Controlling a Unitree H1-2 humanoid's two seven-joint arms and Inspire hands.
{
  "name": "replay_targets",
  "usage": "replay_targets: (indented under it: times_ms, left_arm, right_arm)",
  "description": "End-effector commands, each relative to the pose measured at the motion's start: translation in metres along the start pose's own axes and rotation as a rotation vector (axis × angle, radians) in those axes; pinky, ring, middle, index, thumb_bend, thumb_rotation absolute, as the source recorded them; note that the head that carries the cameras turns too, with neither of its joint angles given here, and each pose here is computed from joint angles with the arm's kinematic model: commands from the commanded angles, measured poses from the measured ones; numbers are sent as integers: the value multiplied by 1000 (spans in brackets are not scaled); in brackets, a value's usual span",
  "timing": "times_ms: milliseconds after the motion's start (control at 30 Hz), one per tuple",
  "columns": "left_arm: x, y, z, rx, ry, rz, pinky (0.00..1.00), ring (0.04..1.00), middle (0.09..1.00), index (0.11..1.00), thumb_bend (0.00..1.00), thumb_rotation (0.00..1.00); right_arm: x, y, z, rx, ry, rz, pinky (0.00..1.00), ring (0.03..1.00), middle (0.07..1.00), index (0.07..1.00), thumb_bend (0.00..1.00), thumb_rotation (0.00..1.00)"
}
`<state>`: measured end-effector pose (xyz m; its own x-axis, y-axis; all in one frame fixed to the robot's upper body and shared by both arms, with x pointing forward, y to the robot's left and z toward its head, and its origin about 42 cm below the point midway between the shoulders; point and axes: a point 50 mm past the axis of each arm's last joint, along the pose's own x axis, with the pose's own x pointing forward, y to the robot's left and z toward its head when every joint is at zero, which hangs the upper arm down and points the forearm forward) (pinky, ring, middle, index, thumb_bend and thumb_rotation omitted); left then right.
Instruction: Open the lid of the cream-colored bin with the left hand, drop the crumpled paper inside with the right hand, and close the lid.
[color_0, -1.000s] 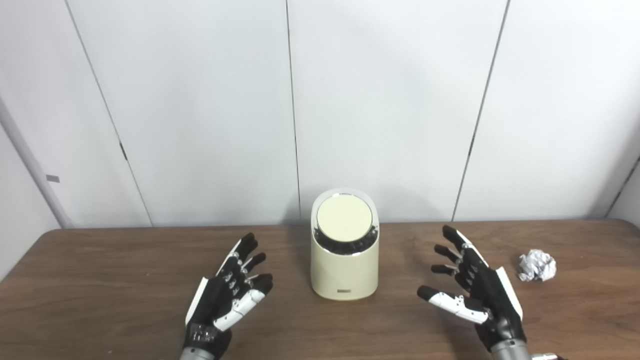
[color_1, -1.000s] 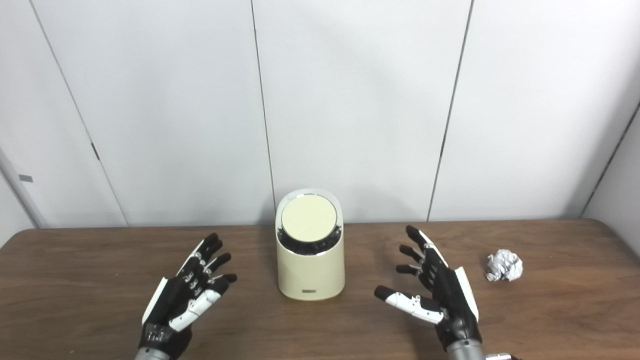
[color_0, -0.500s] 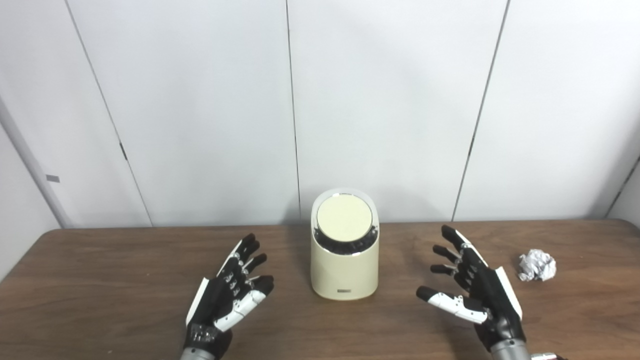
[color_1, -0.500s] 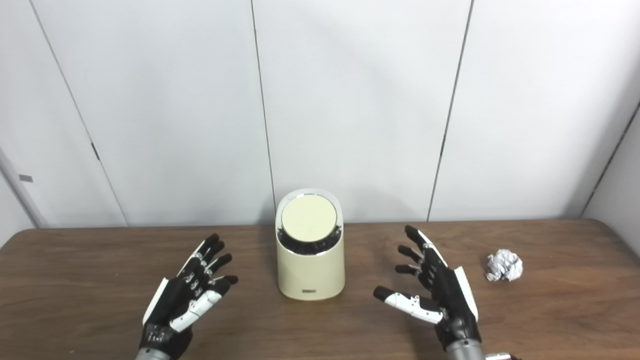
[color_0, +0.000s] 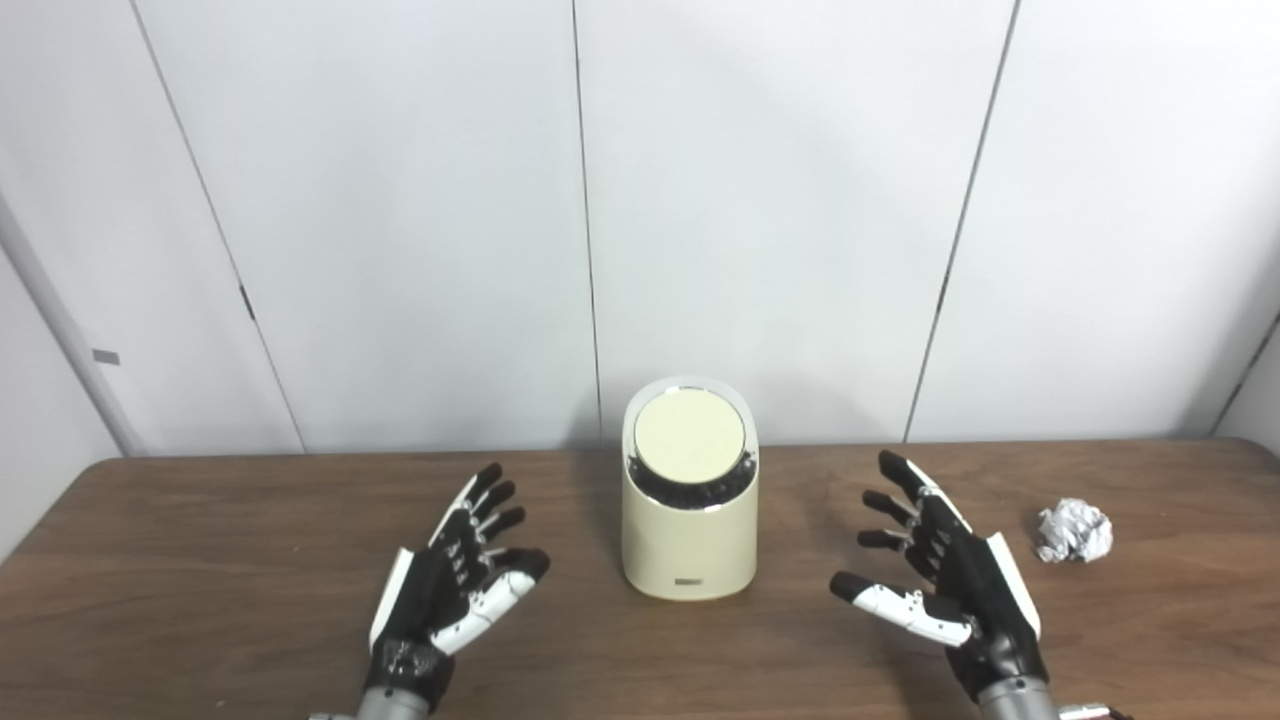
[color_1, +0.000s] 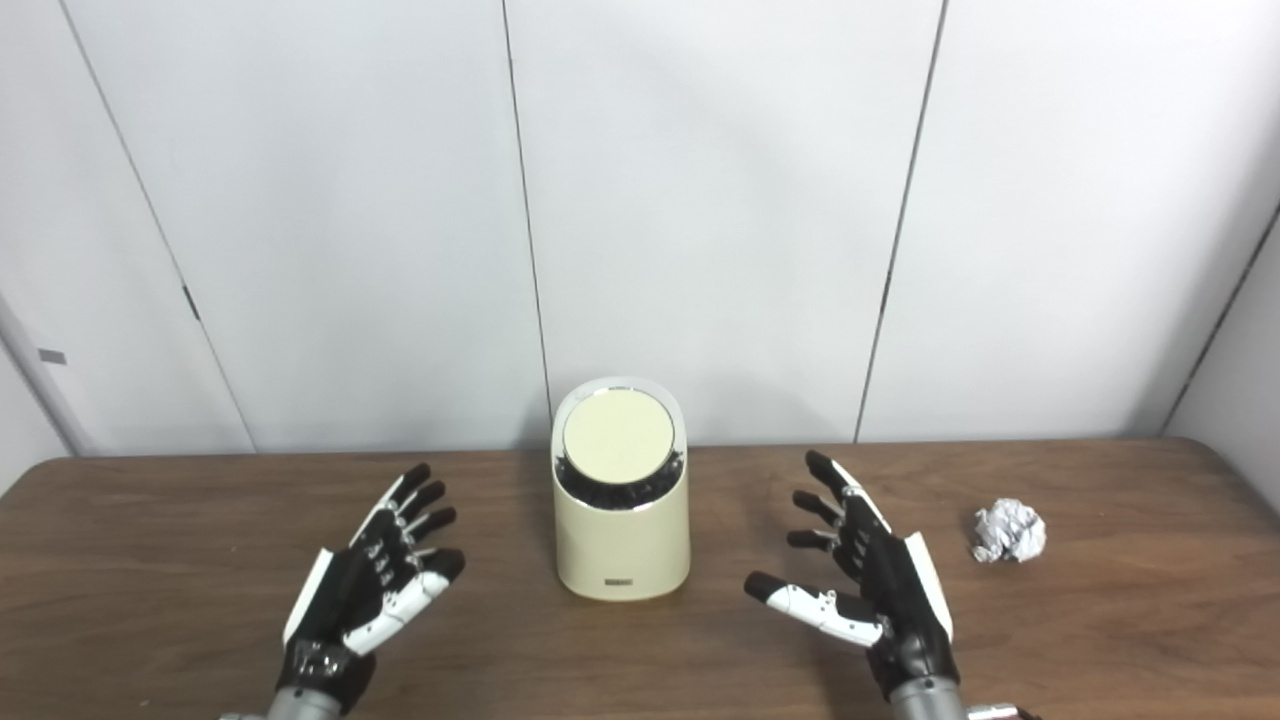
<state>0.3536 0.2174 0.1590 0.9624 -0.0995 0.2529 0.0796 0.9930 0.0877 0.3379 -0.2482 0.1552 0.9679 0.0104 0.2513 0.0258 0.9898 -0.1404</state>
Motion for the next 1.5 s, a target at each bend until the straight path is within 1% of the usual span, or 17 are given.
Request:
replay_targets:
  times_ms: [0,100,200,300,400,467,567,733,833,1000,1133,1233,1467]
  left_arm:
    - [28,-5,35,27,-122,0,792,871,907,964,765,396]
    - [39,-6,47,33,-145,-18,825,871,908,962,756,384]
    - [52,-7,60,59,-176,-22,822,872,912,949,763,380]
    - [70,-12,73,84,-200,-18,818,866,893,931,784,344]
    - [79,-19,80,129,-203,-31,820,868,882,917,794,297]
    - [83,-24,83,176,-209,-40,778,867,883,917,802,298]
    - [92,-34,89,228,-213,-37,711,859,874,902,816,259]
    - [109,-45,89,269,-196,-58,714,873,882,912,826,255]
    - [116,-51,91,306,-200,-74,729,873,875,913,822,247]
    - [124,-57,95,354,-160,-108,755,893,887,926,817,271]
    - [130,-59,93,382,-142,-116,766,896,892,926,833,282]
    - [135,-61,91,392,-137,-122,768,897,894,926,838,271]
    - [139,-65,90,422,-136,-139,786,900,898,933,839,281]
  right_arm:
    - [13,1,19,-8,-99,8,676,832,927,885,868,294]
    - [14,2,18,-14,-102,10,674,826,928,888,865,302]
    - [15,3,16,-11,-100,14,684,832,927,887,866,305]
    - [16,4,15,-8,-99,15,689,832,928,888,861,299]
    - [17,6,15,-11,-98,15,689,829,931,890,857,293]
    - [17,7,16,-12,-96,15,682,827,931,888,858,293]
    - [18,9,16,-18,-92,13,685,829,933,893,846,277]
    - [19,12,14,-19,-89,13,689,823,933,891,831,250]
    - [19,13,15,-25,-90,14,683,821,932,890,827,256]
    - [20,14,15,-29,-88,26,678,824,937,895,815,247]
    - [21,15,14,-33,-85,31,666,819,936,896,813,257]
    - [21,15,15,-36,-90,30,659,818,936,895,815,257]
    - [21,18,17,-32,-97,41,646,811,935,894,814,263]
